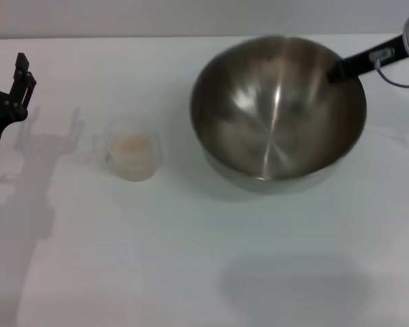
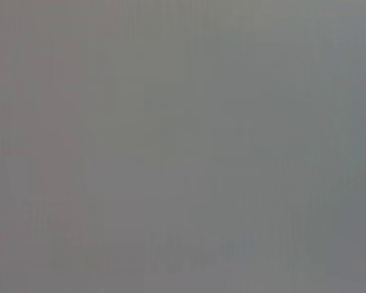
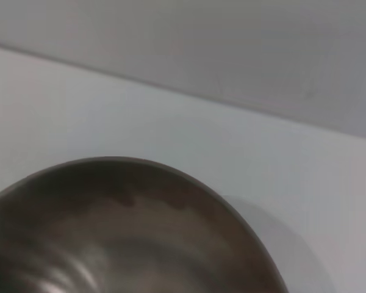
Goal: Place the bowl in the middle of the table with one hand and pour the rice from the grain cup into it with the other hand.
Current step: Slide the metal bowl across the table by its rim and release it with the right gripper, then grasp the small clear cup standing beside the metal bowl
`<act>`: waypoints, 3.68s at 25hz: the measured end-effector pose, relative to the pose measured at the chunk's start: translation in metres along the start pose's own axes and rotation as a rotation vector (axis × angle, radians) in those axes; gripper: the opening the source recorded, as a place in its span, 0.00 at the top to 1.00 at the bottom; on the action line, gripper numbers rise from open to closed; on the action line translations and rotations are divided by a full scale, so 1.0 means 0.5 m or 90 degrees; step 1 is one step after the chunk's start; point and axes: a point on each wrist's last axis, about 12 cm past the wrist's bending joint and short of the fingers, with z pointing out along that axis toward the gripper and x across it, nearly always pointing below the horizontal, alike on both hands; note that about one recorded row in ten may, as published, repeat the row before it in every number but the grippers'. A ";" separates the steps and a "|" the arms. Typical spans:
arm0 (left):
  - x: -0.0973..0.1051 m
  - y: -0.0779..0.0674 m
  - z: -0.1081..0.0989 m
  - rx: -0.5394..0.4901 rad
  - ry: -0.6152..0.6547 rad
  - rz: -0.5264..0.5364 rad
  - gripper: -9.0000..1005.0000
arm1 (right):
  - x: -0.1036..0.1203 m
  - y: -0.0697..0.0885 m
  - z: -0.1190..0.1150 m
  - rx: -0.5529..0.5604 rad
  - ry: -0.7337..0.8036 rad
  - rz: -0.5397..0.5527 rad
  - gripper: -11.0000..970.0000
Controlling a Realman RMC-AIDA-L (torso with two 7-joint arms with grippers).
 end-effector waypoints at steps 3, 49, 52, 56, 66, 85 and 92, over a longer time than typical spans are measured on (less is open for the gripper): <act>-0.001 0.000 0.003 0.002 -0.002 0.001 0.26 | -0.005 0.005 -0.001 -0.009 -0.012 0.001 0.98; 0.000 0.004 0.007 0.004 -0.001 0.010 0.26 | -0.001 0.061 0.068 -0.050 0.065 -0.048 0.66; 0.000 0.004 0.006 0.003 0.000 0.010 0.26 | -0.015 0.068 0.063 -0.042 0.057 -0.067 0.66; 0.000 0.004 0.005 0.003 -0.002 0.009 0.26 | -0.038 0.083 0.053 -0.032 0.032 -0.100 0.65; 0.000 0.007 -0.011 -0.006 -0.006 0.002 0.26 | -0.104 0.135 0.013 0.016 -0.109 -0.213 0.44; 0.010 0.001 -0.041 0.001 0.015 -0.006 0.26 | 0.033 0.184 0.048 0.217 -0.723 -0.306 0.43; 0.017 -0.006 -0.070 0.012 0.031 -0.012 0.26 | 0.162 0.117 0.065 0.208 -0.907 -0.243 0.43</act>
